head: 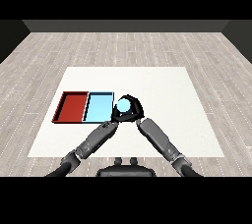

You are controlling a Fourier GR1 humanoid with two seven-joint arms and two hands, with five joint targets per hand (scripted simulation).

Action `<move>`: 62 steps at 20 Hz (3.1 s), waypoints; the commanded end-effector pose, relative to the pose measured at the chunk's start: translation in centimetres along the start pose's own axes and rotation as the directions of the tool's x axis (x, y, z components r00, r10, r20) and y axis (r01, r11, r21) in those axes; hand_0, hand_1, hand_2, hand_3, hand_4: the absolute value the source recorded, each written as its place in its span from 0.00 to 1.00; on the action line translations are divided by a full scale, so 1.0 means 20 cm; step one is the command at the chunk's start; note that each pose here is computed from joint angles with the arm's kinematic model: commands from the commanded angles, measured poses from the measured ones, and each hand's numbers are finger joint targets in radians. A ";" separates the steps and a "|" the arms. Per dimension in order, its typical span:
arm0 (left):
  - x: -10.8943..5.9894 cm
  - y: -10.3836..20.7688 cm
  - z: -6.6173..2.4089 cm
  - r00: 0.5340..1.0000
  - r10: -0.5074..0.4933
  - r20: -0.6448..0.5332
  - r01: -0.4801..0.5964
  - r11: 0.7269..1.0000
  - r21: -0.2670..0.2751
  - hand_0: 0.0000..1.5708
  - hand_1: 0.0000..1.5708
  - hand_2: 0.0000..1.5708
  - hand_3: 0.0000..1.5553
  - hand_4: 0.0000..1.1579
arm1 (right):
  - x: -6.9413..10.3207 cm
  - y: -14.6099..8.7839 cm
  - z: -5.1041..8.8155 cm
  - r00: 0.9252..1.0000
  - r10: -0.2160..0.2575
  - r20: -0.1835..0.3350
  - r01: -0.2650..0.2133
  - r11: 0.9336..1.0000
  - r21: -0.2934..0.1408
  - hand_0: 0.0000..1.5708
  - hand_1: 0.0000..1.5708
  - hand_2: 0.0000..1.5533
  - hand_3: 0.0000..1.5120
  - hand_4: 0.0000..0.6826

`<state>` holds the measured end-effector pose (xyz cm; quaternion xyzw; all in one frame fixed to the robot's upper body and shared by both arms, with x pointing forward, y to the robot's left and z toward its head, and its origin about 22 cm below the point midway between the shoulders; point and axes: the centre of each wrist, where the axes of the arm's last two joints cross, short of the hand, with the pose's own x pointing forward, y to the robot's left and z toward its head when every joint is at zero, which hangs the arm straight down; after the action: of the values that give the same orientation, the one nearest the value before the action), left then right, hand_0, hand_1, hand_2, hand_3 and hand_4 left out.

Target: Pick the blue can and put it in the blue box

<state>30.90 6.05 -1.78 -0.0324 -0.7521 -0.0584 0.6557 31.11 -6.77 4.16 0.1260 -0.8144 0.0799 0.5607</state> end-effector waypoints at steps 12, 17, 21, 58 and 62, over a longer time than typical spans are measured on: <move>0.05 -0.03 -0.033 1.000 -0.022 0.021 0.021 0.998 0.054 1.00 1.00 0.99 0.94 0.98 | 0.04 0.01 0.00 0.998 0.046 -0.032 -0.046 0.999 0.000 0.00 0.00 0.00 0.00 0.00; 0.07 0.00 -0.091 1.000 -0.017 0.016 0.016 0.998 0.062 1.00 1.00 1.00 0.95 0.99 | 0.03 0.00 -0.04 0.997 0.067 -0.024 -0.067 0.998 -0.001 0.00 0.00 0.00 0.00 0.00; 0.02 -0.01 -0.035 0.999 -0.022 0.026 0.021 0.998 0.058 1.00 1.00 1.00 0.96 0.99 | 0.07 0.01 0.00 0.997 0.067 -0.034 -0.067 0.997 -0.026 0.00 0.00 0.00 0.00 0.00; -0.17 0.79 -0.318 0.827 -0.254 -0.501 0.437 0.852 0.289 1.00 1.00 0.98 0.91 0.86 | 0.25 -0.84 0.24 0.982 -0.111 0.150 0.160 0.916 -0.369 0.00 0.00 0.00 0.00 0.00; -0.31 0.84 -0.178 0.751 -0.283 -0.596 0.525 0.804 0.280 0.96 0.96 0.89 0.76 0.78 | 0.20 -0.87 0.23 0.982 -0.115 0.150 0.165 0.911 -0.378 0.00 0.00 0.00 0.00 0.00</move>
<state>38.52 22.47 -4.80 0.2644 -0.5713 -0.0226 0.7767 30.43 -24.55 6.55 0.0739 -0.8373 -0.1261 0.5268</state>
